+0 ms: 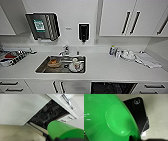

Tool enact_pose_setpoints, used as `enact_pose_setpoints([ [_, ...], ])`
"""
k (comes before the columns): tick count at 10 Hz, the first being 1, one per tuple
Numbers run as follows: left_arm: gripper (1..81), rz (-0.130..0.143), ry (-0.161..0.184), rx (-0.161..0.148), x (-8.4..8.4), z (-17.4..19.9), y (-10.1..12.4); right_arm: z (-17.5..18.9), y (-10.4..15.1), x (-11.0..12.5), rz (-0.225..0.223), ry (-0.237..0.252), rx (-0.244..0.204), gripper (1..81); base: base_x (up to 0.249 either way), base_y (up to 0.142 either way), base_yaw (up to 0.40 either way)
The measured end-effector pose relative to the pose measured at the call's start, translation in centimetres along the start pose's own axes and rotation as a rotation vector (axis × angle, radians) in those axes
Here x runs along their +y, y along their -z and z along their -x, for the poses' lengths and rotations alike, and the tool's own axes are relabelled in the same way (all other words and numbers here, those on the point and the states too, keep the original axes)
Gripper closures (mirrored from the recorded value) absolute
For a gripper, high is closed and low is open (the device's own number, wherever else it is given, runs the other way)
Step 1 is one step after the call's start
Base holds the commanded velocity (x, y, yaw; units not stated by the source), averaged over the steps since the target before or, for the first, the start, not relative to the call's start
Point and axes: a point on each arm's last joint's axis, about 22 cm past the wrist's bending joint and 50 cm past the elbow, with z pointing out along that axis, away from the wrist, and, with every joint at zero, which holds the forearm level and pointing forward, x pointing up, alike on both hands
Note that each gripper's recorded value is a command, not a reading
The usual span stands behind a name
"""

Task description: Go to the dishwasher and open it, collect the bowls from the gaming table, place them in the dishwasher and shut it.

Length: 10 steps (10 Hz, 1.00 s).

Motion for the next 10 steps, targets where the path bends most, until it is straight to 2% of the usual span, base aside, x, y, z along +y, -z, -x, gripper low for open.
enact_pose_setpoints([
  [4, 81.1, 0.047, -0.034, -0.053, 4.4, -2.5, -4.1, 0.1, 0.0, 0.0, -0.001, -0.002, -0.002, 81.1, 0.0, 0.0, 0.0],
  [6, 81.1, 0.059, -0.027, -0.089, 5.4, -2.4, -5.8, 0.8, 0.0, 0.1, 0.001, -0.01, -0.018, 81.1, 0.0, 0.0, 0.0],
  [7, 81.1, 0.056, -0.026, -0.11, 5.5, -2.4, -6.5, 1.2, 0.0, 0.2, 0.003, -0.013, -0.029, 81.1, 0.0, 0.0, 0.0],
  [10, 81.1, 0.063, -0.035, -0.152, 6.4, -3.1, -9.1, 2.2, 0.1, 0.3, 0.007, -0.023, -0.056, 81.1, 0.0, 0.0, 0.0],
])
